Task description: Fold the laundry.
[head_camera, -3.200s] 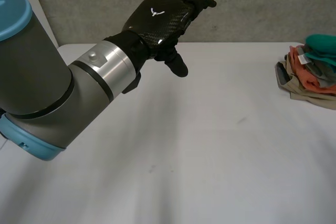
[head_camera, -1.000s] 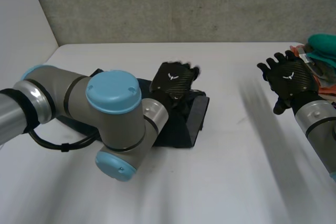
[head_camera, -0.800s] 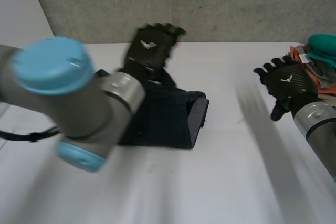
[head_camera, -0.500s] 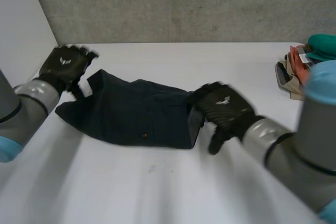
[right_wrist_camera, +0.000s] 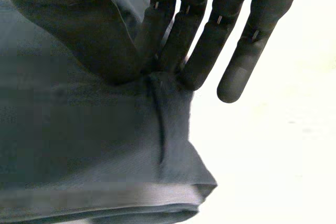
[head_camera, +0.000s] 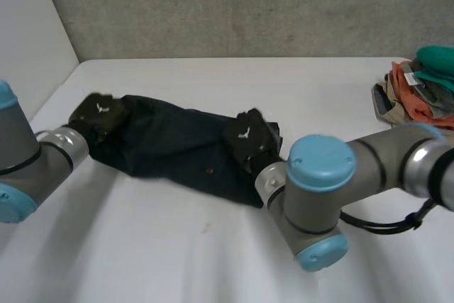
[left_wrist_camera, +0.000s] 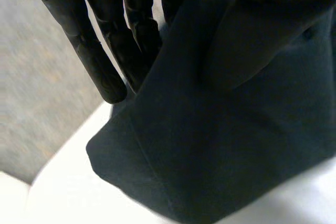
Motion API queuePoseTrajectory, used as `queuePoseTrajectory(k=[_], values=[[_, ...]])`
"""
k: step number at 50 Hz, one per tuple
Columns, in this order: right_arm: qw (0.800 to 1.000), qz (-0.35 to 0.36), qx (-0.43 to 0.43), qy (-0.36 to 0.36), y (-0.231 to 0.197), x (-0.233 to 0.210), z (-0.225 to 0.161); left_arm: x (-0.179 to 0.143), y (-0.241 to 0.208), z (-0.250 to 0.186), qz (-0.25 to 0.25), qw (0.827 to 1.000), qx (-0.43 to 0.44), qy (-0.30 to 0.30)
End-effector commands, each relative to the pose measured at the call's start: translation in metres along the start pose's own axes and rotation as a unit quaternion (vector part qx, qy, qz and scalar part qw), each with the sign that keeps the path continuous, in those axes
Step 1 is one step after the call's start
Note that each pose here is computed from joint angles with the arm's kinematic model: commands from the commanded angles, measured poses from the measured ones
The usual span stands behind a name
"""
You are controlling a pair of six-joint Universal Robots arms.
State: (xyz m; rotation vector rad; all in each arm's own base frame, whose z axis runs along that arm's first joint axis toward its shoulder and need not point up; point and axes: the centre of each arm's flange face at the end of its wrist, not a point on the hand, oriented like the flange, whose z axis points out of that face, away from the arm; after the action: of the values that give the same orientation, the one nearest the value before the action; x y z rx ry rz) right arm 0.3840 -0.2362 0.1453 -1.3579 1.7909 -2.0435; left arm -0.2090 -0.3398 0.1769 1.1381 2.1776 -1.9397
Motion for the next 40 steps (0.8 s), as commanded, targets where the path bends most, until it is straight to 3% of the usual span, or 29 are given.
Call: queuePoseTrajectory(k=[1,5,8,16,23,32,36,40], values=[[0.995,-0.005,0.019,0.099,-0.058,0.105,-0.037,-0.003,-0.088,-0.058,-0.052,0.994,0.087,-0.032],[0.991,-0.005,0.01,0.131,-0.081,0.156,-0.059,-0.006,-0.127,-0.097,-0.099,0.986,0.131,-0.04],[0.993,0.002,-0.003,0.117,-0.083,0.165,-0.063,-0.004,-0.141,-0.116,-0.139,0.979,0.147,-0.032],[0.995,0.024,-0.019,0.099,-0.071,0.174,-0.054,0.019,-0.127,-0.103,-0.195,0.975,0.107,0.011],[0.988,0.104,-0.091,0.063,-0.021,0.142,-0.035,0.021,-0.095,-0.059,-0.203,0.978,0.04,-0.021],[0.96,0.219,-0.172,-0.026,-0.02,0.081,-0.088,0.013,-0.1,-0.055,-0.2,0.977,0.047,-0.049],[0.952,0.224,-0.197,-0.074,-0.013,0.053,-0.107,0.013,-0.102,-0.056,-0.199,0.977,0.05,-0.05],[0.957,0.209,-0.177,-0.099,-0.008,0.025,-0.105,0.012,-0.102,-0.054,-0.198,0.977,0.055,-0.052]])
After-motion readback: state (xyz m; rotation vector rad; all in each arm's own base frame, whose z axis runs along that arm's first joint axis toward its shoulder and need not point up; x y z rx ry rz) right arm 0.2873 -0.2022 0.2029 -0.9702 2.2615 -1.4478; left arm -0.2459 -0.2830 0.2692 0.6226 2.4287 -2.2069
